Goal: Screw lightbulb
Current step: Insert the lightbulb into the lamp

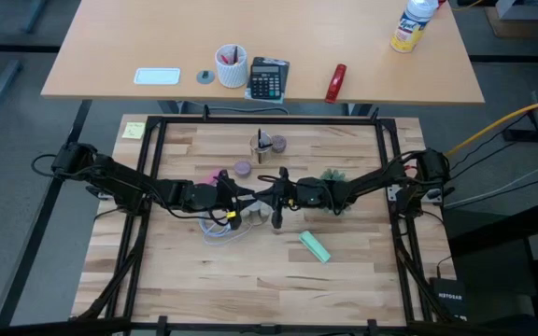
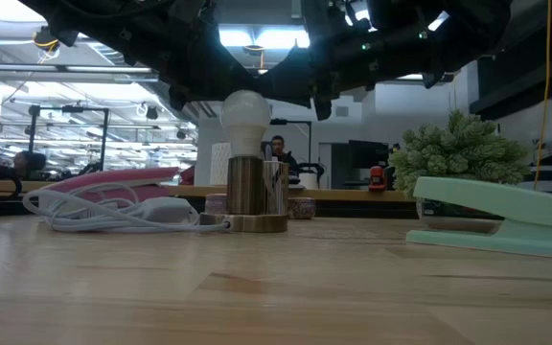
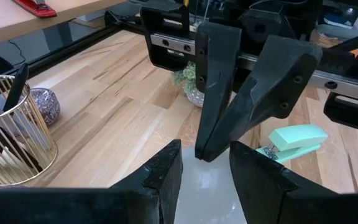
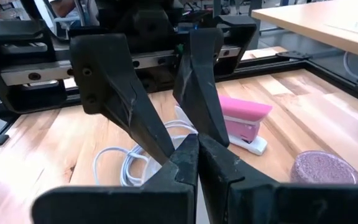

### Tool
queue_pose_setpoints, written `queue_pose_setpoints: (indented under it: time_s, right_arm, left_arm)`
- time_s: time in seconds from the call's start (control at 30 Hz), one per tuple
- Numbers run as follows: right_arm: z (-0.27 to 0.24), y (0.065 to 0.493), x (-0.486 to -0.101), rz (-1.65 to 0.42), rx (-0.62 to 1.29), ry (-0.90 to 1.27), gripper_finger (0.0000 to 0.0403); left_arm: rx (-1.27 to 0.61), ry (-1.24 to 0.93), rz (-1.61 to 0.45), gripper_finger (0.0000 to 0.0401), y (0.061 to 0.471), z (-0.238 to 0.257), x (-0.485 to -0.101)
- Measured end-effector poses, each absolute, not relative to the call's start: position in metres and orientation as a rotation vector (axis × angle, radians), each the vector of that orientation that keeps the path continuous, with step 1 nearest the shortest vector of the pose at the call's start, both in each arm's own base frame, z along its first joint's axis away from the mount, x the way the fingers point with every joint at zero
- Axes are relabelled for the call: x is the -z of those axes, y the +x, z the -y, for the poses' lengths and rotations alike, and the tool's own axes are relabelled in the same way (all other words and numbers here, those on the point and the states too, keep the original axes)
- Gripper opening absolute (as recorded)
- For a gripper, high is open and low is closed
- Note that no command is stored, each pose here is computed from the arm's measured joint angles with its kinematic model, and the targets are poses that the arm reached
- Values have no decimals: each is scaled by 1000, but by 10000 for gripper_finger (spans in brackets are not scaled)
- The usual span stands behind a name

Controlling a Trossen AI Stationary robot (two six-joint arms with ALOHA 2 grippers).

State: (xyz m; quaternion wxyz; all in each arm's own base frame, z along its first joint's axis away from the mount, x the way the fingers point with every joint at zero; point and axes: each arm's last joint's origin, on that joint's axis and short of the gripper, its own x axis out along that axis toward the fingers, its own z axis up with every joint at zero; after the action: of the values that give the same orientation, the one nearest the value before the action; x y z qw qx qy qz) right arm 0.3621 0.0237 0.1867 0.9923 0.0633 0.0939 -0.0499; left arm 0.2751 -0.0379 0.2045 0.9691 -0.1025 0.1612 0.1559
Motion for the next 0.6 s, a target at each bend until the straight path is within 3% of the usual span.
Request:
queue_pose_setpoints:
  time_s: [0.6]
  right_arm:
    - [-24, 362, -186, -198, 101, 126, 14]
  left_arm:
    - [-296, -176, -284, 127, 277, 38, -208]
